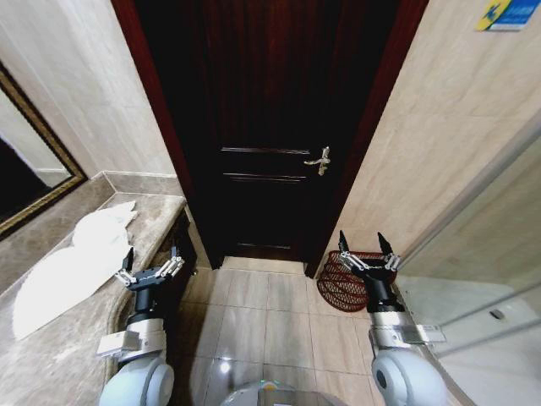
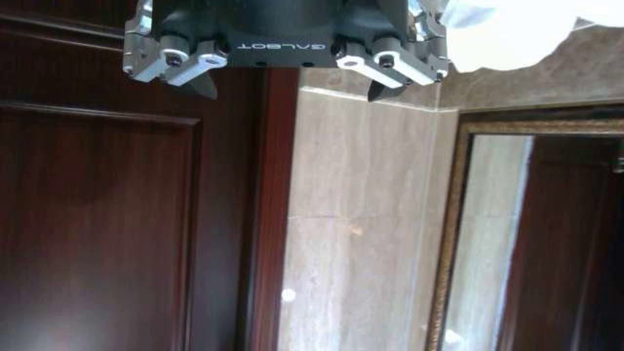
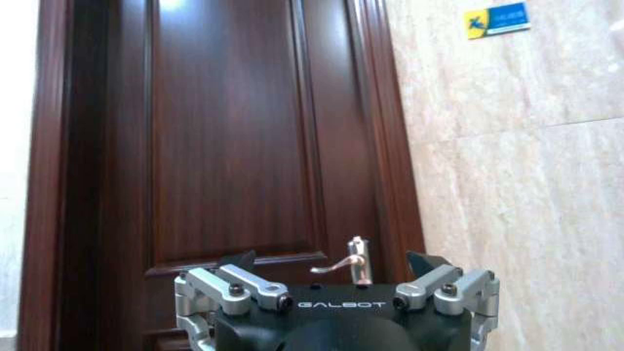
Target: Discard the used towel into the hamper.
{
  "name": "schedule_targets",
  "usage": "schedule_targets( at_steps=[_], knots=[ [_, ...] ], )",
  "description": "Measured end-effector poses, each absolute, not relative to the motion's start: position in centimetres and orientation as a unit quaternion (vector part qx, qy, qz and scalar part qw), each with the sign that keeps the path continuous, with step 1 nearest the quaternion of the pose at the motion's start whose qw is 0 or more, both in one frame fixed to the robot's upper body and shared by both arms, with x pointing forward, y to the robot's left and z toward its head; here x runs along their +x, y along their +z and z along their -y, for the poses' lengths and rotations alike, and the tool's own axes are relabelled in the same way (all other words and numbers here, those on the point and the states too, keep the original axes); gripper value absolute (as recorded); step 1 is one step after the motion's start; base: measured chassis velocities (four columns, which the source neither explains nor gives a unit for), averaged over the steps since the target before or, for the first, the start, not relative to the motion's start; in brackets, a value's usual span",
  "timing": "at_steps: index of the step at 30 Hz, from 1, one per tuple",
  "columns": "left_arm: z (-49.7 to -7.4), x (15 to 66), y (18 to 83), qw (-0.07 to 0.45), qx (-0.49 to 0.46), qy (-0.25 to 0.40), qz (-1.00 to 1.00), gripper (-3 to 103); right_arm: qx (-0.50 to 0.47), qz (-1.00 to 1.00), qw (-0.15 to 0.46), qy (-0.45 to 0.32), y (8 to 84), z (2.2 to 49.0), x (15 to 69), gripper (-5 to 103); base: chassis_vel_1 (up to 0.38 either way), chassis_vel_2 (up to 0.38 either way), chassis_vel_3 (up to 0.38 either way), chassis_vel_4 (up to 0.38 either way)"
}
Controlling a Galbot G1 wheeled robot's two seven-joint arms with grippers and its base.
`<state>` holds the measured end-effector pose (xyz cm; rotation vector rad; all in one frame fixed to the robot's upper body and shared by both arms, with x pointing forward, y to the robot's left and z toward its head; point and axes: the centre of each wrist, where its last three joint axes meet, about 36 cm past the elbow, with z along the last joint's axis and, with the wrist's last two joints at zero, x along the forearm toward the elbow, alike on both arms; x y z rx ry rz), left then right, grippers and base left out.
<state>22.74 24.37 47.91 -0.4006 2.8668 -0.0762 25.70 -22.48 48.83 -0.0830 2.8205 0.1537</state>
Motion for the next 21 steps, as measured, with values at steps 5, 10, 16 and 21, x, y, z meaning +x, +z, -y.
schedule_targets(
  at_steps=[5, 10, 16, 21],
  knots=[
    [-24.43, 22.91, 47.82, 0.122, -0.139, -0.027, -0.982, 100, -0.029, -0.986, 0.158, 0.052, 48.87, 22.58, 25.75, 100, 0.063, 0.074, 0.061, 0.061],
    [-24.51, 22.92, 47.84, 0.121, -0.143, -0.028, -0.982, 100, -0.023, -0.986, 0.158, 0.055, 48.76, 22.57, 25.88, 100, 0.087, 0.084, 0.086, 0.084],
    [-24.51, 22.88, 48.03, 0.12, -0.144, -0.028, -0.982, 100, -0.019, -0.985, 0.16, 0.066, 48.88, 22.5, 26.02, 100, 0.108, 0.096, 0.11, 0.093],
    [-24.52, 22.9, 48.08, 0.114, -0.148, -0.027, -0.982, 100, -0.021, -0.984, 0.155, 0.088, 49.4, 22.42, 25.98, 100, 0.125, 0.123, 0.128, 0.128]
  ],
)
